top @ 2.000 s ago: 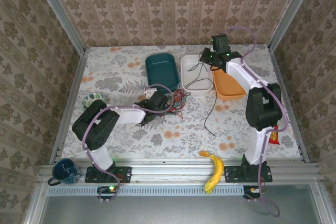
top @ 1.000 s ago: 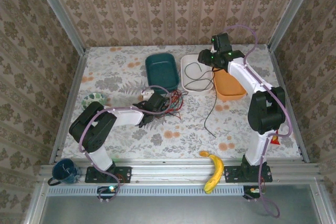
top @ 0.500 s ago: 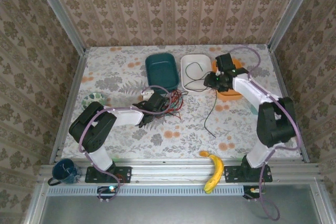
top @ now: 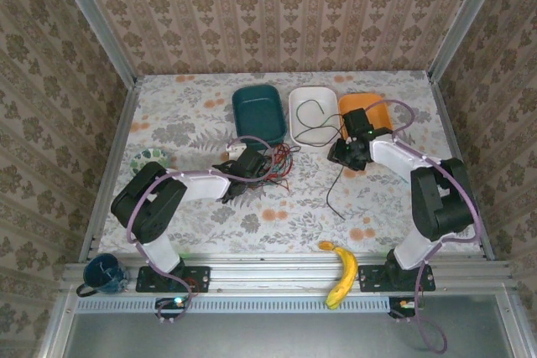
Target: Untangle the cables
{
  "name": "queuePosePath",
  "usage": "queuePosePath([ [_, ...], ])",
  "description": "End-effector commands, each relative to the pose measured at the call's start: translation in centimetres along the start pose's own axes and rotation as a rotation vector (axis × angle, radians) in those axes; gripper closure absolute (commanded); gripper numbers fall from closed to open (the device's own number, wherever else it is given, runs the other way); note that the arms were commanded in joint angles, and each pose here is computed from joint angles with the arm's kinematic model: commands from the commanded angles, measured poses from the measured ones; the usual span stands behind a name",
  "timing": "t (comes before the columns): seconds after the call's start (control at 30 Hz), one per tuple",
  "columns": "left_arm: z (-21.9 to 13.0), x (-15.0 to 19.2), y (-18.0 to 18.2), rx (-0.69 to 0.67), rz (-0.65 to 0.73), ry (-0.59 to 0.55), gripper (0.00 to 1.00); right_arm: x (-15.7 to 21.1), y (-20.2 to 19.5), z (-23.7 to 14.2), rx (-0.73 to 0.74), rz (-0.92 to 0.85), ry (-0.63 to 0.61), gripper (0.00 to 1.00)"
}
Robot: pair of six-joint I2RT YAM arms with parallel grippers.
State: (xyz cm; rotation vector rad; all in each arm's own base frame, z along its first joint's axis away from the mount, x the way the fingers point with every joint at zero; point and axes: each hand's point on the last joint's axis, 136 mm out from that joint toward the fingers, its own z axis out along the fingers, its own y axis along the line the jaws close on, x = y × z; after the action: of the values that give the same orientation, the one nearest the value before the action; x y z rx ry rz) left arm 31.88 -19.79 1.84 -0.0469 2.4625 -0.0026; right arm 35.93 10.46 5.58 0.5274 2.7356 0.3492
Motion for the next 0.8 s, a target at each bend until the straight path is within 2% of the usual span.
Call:
queuePosePath([
  [0.0, 0.3, 7.1, 6.0, -0.194, 0.186, 0.244, 0.37, 0.4, -0.6, 1.2, 0.042, 0.028, -0.01, 0.55],
  [0.3, 0.3, 6.9, 5.9, -0.19, 0.191, 0.237, 0.37, 1.6, -1.9, 2.0, 0.104, 0.02, -0.017, 0.58],
  [0.77, 1.0, 7.3, 5.6, -0.187, 0.189, 0.243, 0.37, 1.8, -3.1, -0.4, 0.117, 0.01, -0.087, 0.59],
])
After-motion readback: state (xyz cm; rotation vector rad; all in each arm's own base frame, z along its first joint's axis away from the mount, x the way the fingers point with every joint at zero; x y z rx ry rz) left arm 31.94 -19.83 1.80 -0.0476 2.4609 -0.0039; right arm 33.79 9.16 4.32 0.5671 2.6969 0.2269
